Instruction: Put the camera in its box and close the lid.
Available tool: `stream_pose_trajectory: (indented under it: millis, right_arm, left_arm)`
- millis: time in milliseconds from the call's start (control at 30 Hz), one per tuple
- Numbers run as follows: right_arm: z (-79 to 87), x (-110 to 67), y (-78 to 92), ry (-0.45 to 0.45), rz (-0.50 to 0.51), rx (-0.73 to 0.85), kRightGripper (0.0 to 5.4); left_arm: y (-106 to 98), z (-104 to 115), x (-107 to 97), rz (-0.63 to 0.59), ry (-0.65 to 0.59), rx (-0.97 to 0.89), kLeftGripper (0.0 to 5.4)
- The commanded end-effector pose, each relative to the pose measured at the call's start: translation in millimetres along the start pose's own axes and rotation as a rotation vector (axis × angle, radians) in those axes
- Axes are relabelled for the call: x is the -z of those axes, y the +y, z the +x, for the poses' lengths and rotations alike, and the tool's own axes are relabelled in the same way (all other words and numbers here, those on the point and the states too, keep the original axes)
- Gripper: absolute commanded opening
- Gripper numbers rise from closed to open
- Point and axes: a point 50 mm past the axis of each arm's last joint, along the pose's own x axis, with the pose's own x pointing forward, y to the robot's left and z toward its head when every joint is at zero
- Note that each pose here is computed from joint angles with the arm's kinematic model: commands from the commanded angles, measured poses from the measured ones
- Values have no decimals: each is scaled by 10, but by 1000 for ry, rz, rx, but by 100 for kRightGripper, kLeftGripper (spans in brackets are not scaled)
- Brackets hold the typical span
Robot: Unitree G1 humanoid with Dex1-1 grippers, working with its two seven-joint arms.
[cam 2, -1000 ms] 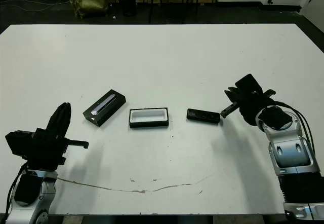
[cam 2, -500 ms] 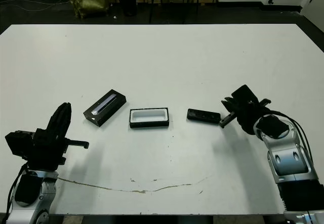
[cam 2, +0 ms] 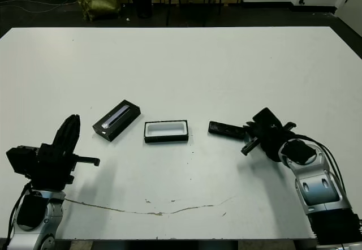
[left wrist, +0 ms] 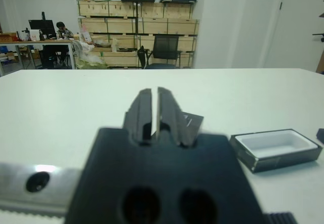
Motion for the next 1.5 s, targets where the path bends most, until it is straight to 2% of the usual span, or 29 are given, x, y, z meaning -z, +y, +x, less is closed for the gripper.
stream_pose_trajectory:
  millis: [33,300,500,900,1000,1367,1500]
  right_arm:
    - [-31,94,62,29,12,-32,0]
    - [-116,66,92,10,42,-63,0]
    - [-182,24,132,9,17,-76,0]
    - [-308,-8,184,0,70,-102,0]
    - [-319,-19,203,-6,72,-113,0]
    - [-302,-11,284,-39,178,-181,0]
    - [-300,-3,306,-32,168,-189,0]
  left_arm:
    - [2,-23,48,11,31,-3,2]
    - [-4,-29,43,7,34,-2,2]
    - [-1,-31,43,14,35,-7,2]
    - [2,-28,56,5,28,-5,2]
    - [-1,-34,55,5,33,-6,2]
    - [-8,-41,55,-2,36,-4,2]
    - [-10,-44,57,5,36,-5,2]
